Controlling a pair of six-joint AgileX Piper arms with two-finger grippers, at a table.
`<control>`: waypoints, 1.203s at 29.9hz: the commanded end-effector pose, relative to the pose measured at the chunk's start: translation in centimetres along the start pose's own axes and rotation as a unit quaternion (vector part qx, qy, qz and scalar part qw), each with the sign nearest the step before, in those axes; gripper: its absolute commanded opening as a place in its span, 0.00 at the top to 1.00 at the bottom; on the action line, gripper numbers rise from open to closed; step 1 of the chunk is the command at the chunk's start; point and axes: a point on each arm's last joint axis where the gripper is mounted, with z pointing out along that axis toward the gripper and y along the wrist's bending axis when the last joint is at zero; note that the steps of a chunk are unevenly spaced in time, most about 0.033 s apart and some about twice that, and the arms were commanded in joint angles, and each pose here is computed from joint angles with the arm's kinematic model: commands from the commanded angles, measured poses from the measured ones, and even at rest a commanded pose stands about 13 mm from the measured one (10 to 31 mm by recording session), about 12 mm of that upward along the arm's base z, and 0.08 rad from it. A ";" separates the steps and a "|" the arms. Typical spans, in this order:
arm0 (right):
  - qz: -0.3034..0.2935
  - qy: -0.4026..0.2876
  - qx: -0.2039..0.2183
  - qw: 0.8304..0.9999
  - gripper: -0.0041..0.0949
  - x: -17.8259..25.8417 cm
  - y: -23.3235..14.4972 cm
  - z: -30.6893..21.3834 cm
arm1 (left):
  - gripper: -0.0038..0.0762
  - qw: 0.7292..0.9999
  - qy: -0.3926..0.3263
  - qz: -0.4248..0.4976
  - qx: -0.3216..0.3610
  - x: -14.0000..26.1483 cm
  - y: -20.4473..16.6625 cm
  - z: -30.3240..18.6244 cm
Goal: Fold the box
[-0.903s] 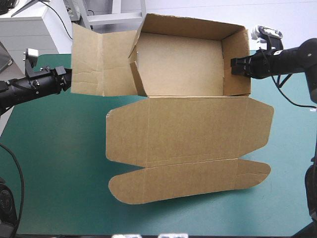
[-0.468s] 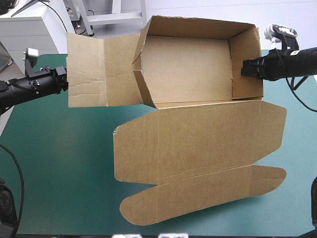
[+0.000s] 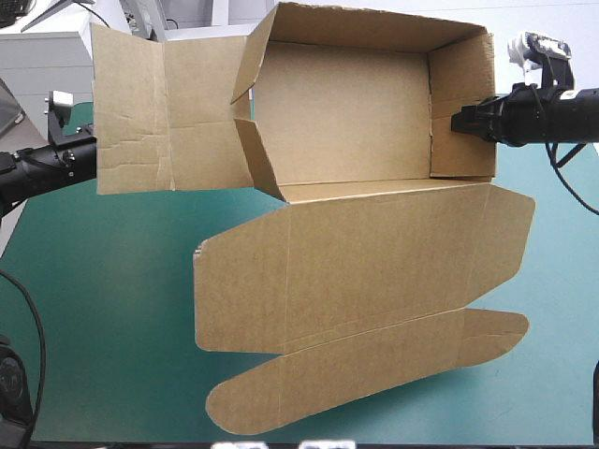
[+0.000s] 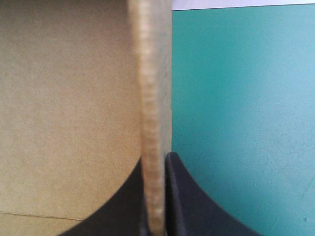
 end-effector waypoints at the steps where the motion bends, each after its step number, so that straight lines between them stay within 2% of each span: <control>1: -0.008 -0.053 -0.029 0.998 0.97 -0.8 2.2 -2.0 | 0.96 0.996 -0.001 0.030 0.082 0.3 -4.9 -0.7; 8: -0.003 -0.043 -0.027 0.999 0.97 -0.8 1.6 -1.2 | 0.96 0.992 -0.002 0.074 0.107 1.4 -8.5 -1.3; 15: -0.036 -0.053 -0.006 0.998 0.97 -1.0 3.1 0.5 | 0.96 0.990 0.000 0.087 0.115 2.2 -10.4 -1.8; 20: -0.044 -0.068 -0.007 0.997 0.97 -1.3 3.9 1.5 | 0.96 0.988 0.004 0.108 0.111 3.0 -11.8 -2.4; 25: -0.063 -0.084 0.018 0.994 0.97 -1.5 4.6 2.3 | 0.96 0.986 0.016 0.129 0.107 4.2 -13.5 -2.9; 27: -0.068 -0.084 0.025 0.994 0.97 -1.5 4.9 2.8 | 0.96 0.984 0.021 0.140 0.104 4.6 -14.0 -3.0; 36: -0.086 -0.085 0.009 0.993 0.97 -1.3 6.7 5.3 | 0.96 0.986 0.038 0.149 0.063 5.1 -13.7 -3.2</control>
